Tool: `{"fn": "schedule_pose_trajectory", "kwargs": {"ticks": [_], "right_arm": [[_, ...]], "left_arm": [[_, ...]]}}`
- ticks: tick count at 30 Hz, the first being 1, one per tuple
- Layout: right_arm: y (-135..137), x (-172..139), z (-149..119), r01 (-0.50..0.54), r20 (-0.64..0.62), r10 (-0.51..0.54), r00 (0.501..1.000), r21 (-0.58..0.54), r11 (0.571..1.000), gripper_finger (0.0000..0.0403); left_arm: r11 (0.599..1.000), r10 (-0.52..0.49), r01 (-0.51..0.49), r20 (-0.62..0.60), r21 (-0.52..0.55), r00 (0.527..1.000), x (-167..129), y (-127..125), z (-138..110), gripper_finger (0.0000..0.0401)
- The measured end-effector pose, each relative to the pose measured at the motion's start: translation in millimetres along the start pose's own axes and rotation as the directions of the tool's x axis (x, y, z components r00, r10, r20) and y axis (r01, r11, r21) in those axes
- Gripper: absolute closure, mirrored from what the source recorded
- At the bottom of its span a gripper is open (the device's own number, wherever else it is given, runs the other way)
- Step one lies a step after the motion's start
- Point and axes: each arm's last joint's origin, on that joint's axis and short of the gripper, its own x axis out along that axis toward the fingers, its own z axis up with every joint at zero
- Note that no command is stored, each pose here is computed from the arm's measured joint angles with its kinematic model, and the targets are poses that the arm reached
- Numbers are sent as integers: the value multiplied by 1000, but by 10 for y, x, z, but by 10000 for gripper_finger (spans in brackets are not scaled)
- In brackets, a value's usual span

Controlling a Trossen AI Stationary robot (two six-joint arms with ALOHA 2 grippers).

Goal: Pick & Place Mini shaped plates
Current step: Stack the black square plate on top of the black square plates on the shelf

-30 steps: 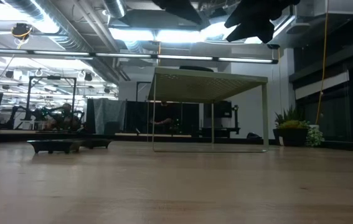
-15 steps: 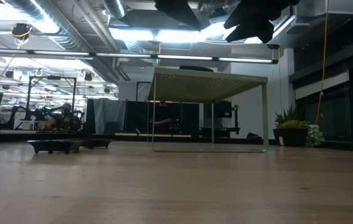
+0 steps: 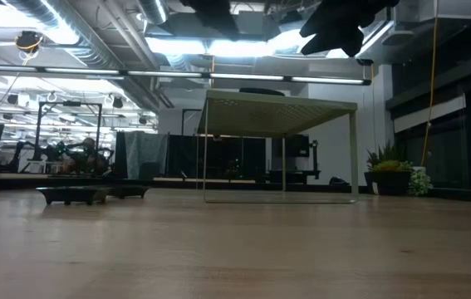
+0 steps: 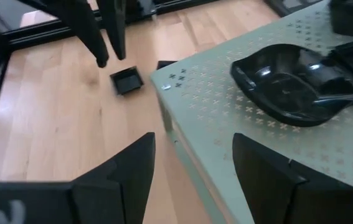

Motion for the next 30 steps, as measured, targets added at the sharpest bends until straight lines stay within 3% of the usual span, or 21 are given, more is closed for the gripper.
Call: {"fn": "schedule_pose_trajectory", "kwargs": {"ticks": [11, 17, 30], "right_arm": [[21, -1, -6, -70, -20, 69, 997, -43, 997, 191], [23, -1, -6, -79, -22, 77, 997, -75, 994, 191], [102, -22, -38, -112, -37, 109, 993, -87, 990, 191]], "left_arm": [[976, -87, 67, -88, -207, 992, -100, -517, -93, 349], [955, -102, 39, -206, -293, 973, -155, -728, -239, 337], [958, -14, -87, -348, -272, 937, -64, -881, -378, 290]]}}
